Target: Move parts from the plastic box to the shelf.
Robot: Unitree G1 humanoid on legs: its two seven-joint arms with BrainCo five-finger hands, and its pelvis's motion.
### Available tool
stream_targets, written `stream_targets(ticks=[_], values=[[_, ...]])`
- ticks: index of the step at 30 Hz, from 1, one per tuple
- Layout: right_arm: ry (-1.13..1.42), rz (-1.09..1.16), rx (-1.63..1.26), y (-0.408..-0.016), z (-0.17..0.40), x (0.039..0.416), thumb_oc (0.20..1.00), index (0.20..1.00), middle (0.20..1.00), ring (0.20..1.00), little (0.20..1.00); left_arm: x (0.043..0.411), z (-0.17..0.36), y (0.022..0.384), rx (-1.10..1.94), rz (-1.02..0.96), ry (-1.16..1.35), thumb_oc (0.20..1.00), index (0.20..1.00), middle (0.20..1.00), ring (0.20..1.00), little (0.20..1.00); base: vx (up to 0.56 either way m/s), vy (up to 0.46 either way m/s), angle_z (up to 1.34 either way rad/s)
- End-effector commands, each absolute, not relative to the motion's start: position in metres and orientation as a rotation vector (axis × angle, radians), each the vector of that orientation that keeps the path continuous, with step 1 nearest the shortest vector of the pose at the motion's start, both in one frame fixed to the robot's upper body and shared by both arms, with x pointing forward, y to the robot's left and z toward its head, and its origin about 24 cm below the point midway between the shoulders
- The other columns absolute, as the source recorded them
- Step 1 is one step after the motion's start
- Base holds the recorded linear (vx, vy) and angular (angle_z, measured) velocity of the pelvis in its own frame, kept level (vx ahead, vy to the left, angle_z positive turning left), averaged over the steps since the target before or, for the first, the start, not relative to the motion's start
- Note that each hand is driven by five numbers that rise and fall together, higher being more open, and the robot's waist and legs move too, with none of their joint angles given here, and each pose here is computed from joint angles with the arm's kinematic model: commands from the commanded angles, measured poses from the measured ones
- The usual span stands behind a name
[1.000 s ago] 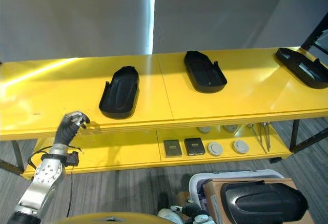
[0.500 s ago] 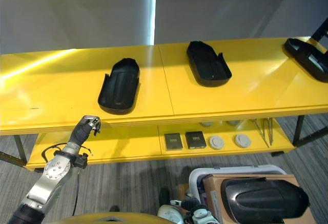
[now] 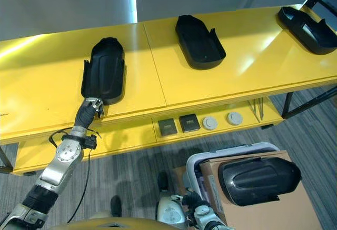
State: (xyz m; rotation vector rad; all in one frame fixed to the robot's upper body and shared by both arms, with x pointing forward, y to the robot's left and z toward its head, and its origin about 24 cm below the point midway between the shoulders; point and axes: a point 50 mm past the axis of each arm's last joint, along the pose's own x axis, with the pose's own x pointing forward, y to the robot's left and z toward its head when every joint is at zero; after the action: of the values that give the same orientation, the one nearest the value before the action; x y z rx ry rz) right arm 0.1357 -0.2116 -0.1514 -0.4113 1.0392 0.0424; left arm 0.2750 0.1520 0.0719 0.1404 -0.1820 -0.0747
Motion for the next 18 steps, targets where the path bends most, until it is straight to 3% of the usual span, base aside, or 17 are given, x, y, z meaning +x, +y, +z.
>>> stream_targets(ticks=[1,12,18], values=[[1.064,0.029,-0.456,-0.204,-0.155,0.131,1.0,1.0,1.0,1.0,1.0,0.291,0.105,0.151,0.156,-0.02,-0.356,0.2,0.2,0.2,0.2,0.2,0.0,0.001,-0.05],[1.024,0.047,-0.47,-0.2,-0.152,0.141,1.0,1.0,1.0,1.0,1.0,0.322,0.128,0.155,0.233,0.112,-0.418,0.2,0.2,0.2,0.2,0.2,0.0,0.007,-0.08],[1.022,0.046,-0.462,-0.198,-0.152,0.141,1.0,1.0,1.0,1.0,1.0,0.319,0.123,0.161,0.238,0.135,-0.402,0.2,0.2,0.2,0.2,0.2,0.01,0.013,-0.07]])
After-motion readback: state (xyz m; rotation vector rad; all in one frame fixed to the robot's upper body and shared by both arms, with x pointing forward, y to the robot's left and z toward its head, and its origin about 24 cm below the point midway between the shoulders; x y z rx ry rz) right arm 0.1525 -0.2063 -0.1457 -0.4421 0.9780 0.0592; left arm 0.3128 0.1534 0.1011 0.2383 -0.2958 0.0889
